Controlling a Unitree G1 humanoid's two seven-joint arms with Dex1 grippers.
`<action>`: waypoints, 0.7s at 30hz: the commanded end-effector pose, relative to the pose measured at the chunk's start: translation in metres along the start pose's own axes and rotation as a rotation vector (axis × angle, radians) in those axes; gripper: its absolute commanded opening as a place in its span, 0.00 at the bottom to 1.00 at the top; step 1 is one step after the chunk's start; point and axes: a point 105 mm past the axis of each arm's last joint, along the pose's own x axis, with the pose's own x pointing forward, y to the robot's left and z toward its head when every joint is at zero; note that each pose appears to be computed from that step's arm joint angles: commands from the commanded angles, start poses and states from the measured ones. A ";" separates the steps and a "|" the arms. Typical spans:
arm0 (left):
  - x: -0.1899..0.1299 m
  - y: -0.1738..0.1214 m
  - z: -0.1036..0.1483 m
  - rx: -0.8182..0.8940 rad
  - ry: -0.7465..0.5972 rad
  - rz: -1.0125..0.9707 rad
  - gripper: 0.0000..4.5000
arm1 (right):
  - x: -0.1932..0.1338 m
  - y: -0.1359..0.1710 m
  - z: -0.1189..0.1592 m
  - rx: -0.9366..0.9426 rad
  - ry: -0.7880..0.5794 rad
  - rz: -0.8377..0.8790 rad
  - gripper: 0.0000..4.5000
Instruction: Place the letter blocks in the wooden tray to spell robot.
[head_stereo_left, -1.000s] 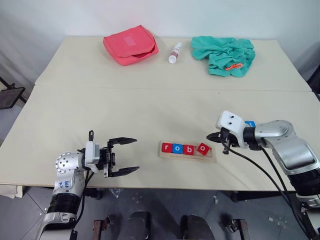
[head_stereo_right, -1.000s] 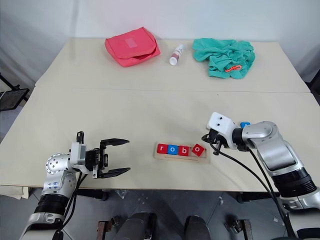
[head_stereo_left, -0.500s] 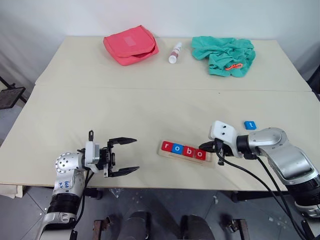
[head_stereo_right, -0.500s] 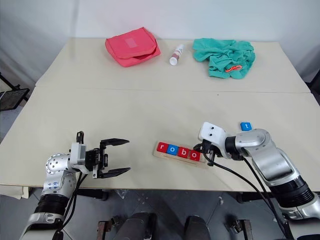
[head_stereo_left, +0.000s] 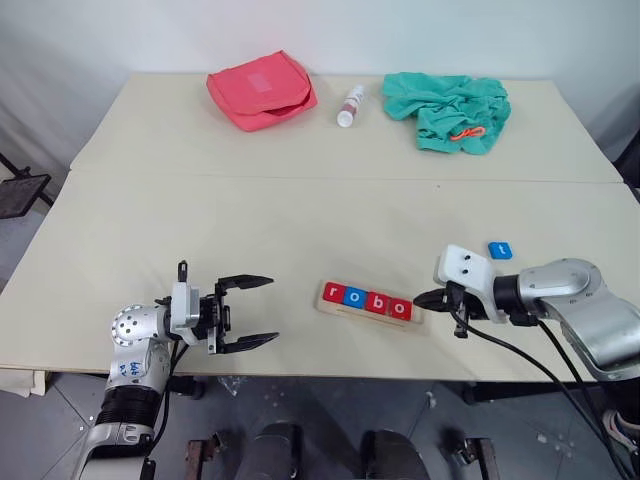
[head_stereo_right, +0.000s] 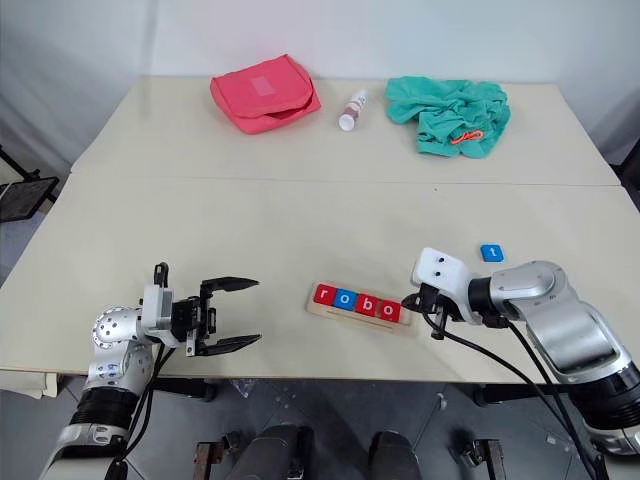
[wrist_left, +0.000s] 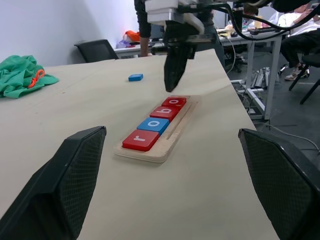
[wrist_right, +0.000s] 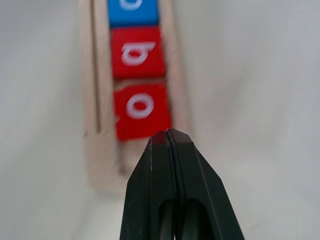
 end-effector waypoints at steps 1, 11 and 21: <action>0.000 0.003 0.004 0.028 -0.006 -0.001 1.00 | -0.006 0.003 0.005 -0.038 -0.005 -0.008 0.00; -0.002 0.003 0.005 0.033 -0.002 0.001 1.00 | 0.004 0.007 0.004 -0.036 -0.015 0.007 0.00; -0.002 0.004 0.005 0.039 0.002 0.007 1.00 | 0.010 -0.001 0.012 -0.037 -0.043 -0.019 0.00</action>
